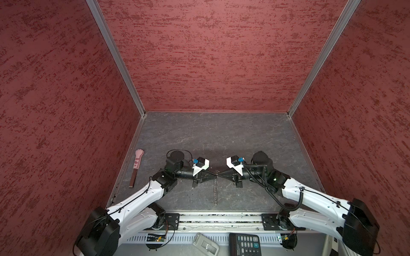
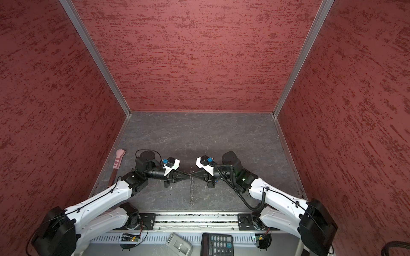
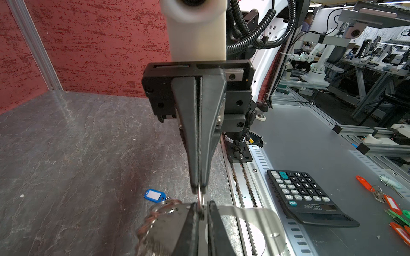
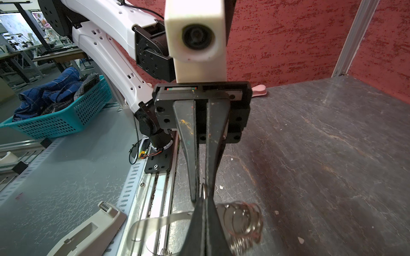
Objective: Attach keys to a key ring
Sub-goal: Pass the keyring.
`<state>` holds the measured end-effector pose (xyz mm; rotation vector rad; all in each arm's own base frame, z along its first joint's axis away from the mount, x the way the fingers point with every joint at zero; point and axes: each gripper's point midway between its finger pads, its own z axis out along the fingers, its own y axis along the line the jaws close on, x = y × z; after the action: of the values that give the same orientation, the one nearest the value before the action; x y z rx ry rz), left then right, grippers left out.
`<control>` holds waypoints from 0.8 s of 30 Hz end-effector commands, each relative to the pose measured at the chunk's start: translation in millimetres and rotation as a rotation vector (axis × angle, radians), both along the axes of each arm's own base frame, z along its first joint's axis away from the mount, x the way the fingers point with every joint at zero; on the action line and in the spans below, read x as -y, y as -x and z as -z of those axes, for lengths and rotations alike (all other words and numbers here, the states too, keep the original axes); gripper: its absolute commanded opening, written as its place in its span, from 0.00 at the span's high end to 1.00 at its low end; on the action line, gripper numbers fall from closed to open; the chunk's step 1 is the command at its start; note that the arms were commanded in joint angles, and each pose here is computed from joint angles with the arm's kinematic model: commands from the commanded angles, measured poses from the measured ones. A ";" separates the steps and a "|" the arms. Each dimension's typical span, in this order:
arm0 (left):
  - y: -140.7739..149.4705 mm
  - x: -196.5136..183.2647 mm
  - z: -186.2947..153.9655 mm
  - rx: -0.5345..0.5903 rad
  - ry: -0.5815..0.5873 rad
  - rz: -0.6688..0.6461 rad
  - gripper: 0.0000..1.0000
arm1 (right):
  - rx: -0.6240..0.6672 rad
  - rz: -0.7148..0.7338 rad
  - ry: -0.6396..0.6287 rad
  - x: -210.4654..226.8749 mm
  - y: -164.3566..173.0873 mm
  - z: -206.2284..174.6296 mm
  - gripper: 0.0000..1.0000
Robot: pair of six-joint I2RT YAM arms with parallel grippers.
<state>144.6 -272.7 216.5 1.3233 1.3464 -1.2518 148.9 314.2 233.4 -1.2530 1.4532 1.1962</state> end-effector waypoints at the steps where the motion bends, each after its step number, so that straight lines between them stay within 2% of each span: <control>1: 2.8 2.6 -8.9 0.021 0.013 0.025 0.87 | 0.059 -0.028 -0.047 -3.7 -0.5 -22.6 1.00; 6: 2.7 3.1 -9.5 0.023 0.014 0.026 0.89 | 0.058 -0.027 -0.047 -4.4 -1.2 -22.7 1.00; 11: 2.5 3.3 -9.1 0.019 0.012 0.027 0.96 | 0.052 -0.028 -0.042 -5.3 -2.0 -20.4 1.00; 14: -1.2 3.2 -9.6 0.025 0.012 0.001 1.00 | 0.046 -0.012 -0.024 -5.0 -5.0 -15.5 1.00; 19: -12.2 0.2 -9.4 0.048 0.017 -0.076 1.00 | 0.063 0.046 0.015 1.2 -10.5 -9.9 1.00; 22: -16.2 -1.3 -9.3 0.058 0.023 -0.102 1.00 | 0.095 0.095 0.012 8.4 -13.0 -14.2 0.79; 24: -17.0 -1.3 -8.9 0.059 0.025 -0.107 1.00 | 0.121 0.140 -0.001 14.9 -15.8 -17.4 0.70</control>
<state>156.5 -272.6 215.8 1.2737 1.3801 -1.1831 156.8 308.4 238.3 -1.2335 1.4540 1.0993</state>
